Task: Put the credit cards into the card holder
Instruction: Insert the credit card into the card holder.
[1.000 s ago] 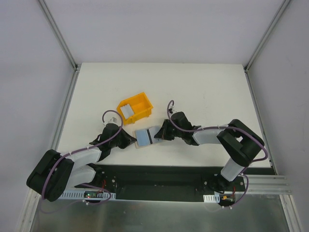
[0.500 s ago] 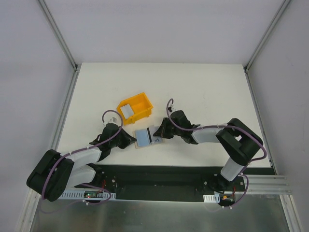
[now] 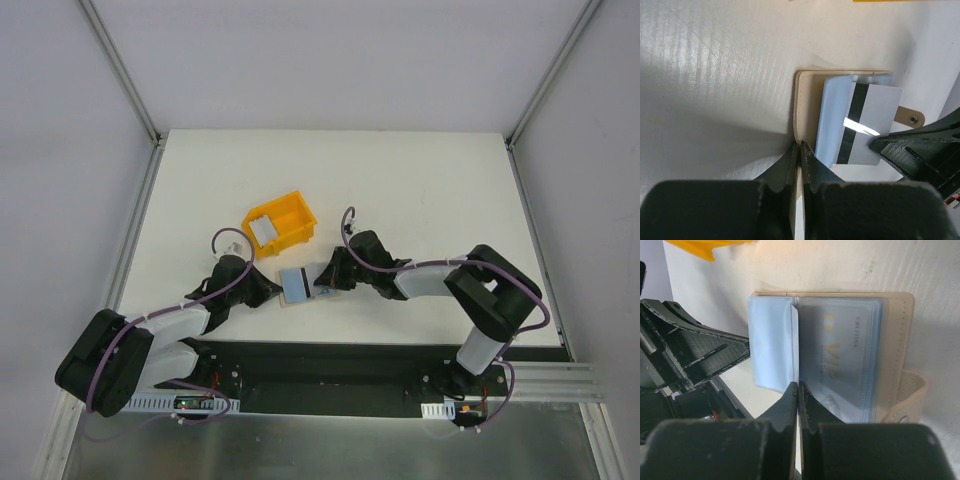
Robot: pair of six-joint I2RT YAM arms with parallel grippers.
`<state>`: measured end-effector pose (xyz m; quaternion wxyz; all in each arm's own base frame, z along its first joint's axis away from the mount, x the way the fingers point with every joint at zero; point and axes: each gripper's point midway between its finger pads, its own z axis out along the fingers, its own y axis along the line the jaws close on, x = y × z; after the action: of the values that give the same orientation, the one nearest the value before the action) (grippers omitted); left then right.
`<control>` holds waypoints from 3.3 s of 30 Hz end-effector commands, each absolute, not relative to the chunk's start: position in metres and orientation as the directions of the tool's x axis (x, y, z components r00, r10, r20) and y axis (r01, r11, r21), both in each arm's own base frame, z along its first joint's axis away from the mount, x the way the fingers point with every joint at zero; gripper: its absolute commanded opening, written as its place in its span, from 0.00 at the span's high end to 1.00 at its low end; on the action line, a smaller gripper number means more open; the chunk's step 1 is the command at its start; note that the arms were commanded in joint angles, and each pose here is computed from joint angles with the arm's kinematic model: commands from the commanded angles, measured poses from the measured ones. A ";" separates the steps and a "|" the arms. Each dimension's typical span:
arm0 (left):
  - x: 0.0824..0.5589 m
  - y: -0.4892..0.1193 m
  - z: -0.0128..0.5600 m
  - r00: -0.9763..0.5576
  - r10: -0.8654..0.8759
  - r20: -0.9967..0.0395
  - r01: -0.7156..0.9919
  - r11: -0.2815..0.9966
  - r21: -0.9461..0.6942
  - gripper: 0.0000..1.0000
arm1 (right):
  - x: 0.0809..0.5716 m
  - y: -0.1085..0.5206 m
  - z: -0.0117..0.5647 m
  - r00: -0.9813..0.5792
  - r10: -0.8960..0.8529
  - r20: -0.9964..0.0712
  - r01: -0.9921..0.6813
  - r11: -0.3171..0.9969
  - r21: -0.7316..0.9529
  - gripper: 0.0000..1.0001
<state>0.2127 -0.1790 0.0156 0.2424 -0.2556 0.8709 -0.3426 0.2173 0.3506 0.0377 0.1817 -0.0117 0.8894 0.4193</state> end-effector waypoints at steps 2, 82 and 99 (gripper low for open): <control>0.200 -0.167 -0.004 -0.757 -0.614 -0.223 -0.339 0.661 -0.669 1.00 | 0.216 0.349 0.024 -0.941 0.114 -0.319 -0.162 0.676 0.719 1.00; 0.202 -0.166 -0.001 -0.755 -0.610 -0.240 -0.325 0.667 -0.671 1.00 | 0.228 0.351 0.045 -0.918 -0.022 -0.396 -0.268 0.771 0.578 0.57; 0.203 -0.168 -0.003 -0.762 -0.604 -0.235 -0.328 0.672 -0.664 1.00 | 0.220 0.392 0.041 -0.941 -0.100 -0.324 -0.294 0.714 0.636 0.75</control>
<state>0.2119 -0.1789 0.0147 0.2391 -0.2620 0.8696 -0.3435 0.2252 0.3748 0.0314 0.1453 -0.0861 0.9236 0.3442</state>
